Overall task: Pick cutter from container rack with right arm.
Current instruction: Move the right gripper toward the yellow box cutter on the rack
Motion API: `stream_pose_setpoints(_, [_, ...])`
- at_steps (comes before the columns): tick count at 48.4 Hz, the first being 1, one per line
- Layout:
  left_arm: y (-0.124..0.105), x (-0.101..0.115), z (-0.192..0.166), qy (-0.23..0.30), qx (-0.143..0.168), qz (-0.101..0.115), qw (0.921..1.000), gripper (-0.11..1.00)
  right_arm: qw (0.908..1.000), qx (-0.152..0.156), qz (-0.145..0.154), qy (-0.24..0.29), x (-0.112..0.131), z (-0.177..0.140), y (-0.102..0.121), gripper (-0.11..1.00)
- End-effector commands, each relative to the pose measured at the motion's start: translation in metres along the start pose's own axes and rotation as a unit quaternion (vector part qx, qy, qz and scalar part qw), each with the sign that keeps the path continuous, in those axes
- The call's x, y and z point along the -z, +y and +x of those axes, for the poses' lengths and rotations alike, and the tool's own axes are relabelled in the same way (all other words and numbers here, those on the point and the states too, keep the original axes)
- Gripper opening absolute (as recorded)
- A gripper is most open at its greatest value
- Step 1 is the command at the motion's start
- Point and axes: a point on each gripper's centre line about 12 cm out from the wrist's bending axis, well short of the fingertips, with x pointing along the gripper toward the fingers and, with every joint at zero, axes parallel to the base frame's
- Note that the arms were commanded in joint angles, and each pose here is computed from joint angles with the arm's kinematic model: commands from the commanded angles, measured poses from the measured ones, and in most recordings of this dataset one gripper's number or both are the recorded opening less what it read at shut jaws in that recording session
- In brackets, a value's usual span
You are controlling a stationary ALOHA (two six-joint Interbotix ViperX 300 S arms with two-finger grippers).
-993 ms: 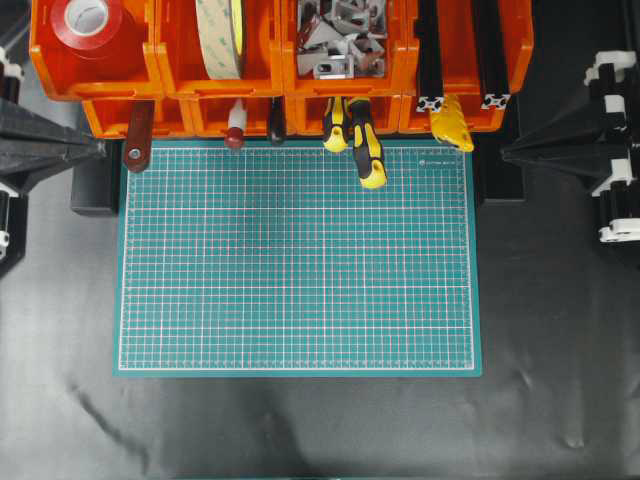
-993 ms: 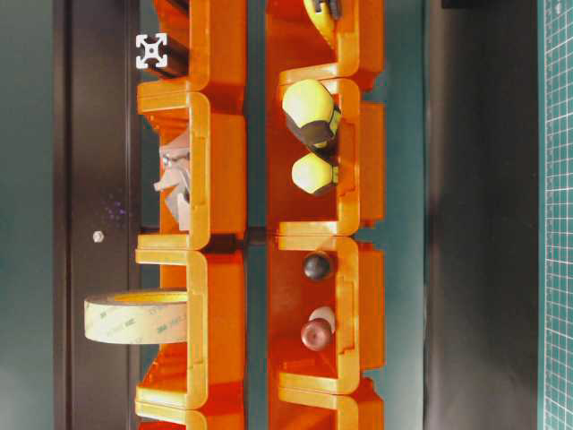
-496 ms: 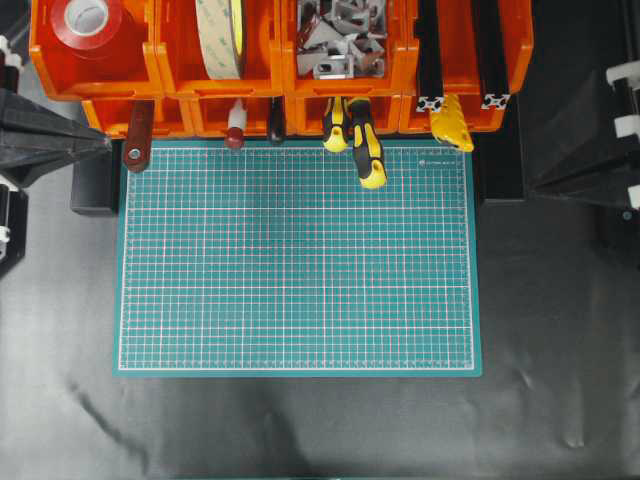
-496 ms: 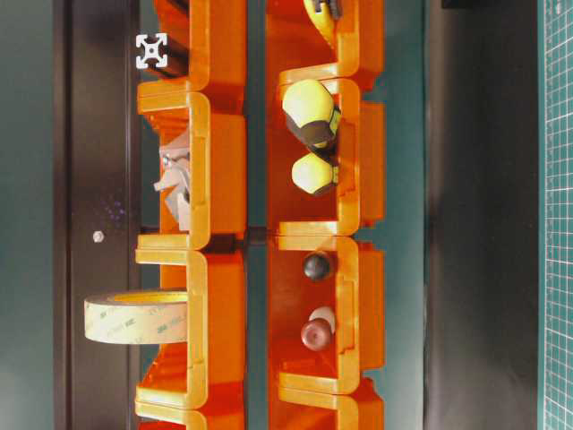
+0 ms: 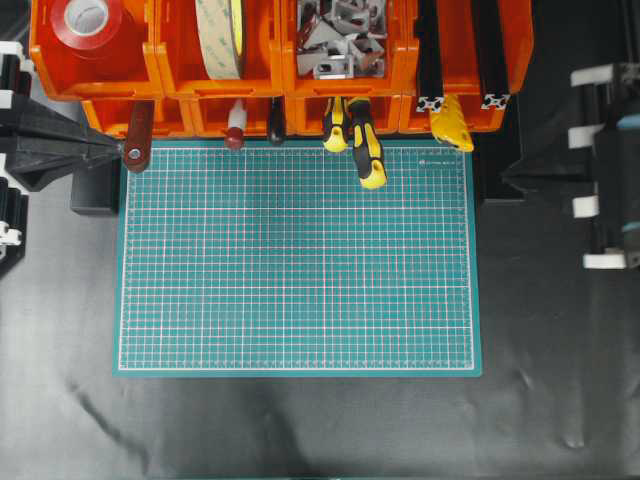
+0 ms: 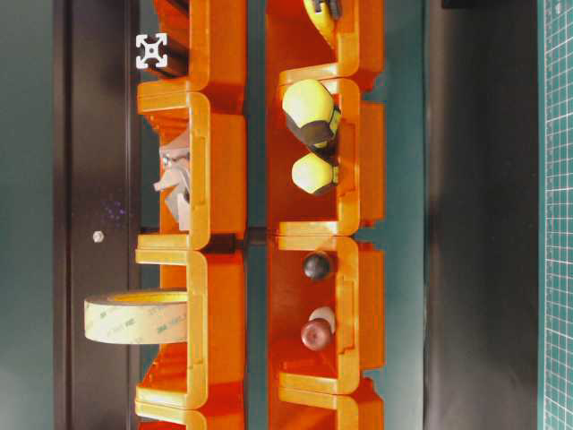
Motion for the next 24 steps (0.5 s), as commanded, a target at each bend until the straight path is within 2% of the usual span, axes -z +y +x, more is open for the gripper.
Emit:
stream_pose_setpoints(1, [0.000,-0.013,0.001,-0.015,0.001,0.000,0.9999,0.00,0.9998,0.015,-0.015,0.002,-0.003,0.001,0.007,-0.01])
stream_pose_setpoints(4, [0.000,-0.012,0.001,-0.015,0.000,0.000,0.9999,0.00,0.9990,0.033,-0.023,0.019,0.003,0.008,0.010,-0.01])
stream_pose_setpoints(9, [0.001,-0.012,0.001,-0.014,-0.002,0.000,0.9999,0.00,0.9938,0.092,-0.042,0.047,0.012,0.022,0.008,-0.01])
stream_pose_setpoints(17, [0.001,-0.010,0.001,-0.006,-0.003,0.000,1.0000,0.00,0.9816,0.175,-0.060,0.049,0.013,0.036,0.005,-0.01])
stream_pose_setpoints(20, [0.001,-0.009,0.001,-0.002,-0.003,0.000,1.0000,0.00,0.9788,0.190,-0.061,0.046,0.014,0.041,0.007,-0.01])
stream_pose_setpoints(24, [0.001,-0.010,0.000,-0.002,-0.003,0.000,1.0000,0.00,0.9787,0.192,-0.057,0.046,0.018,0.047,0.010,-0.01])
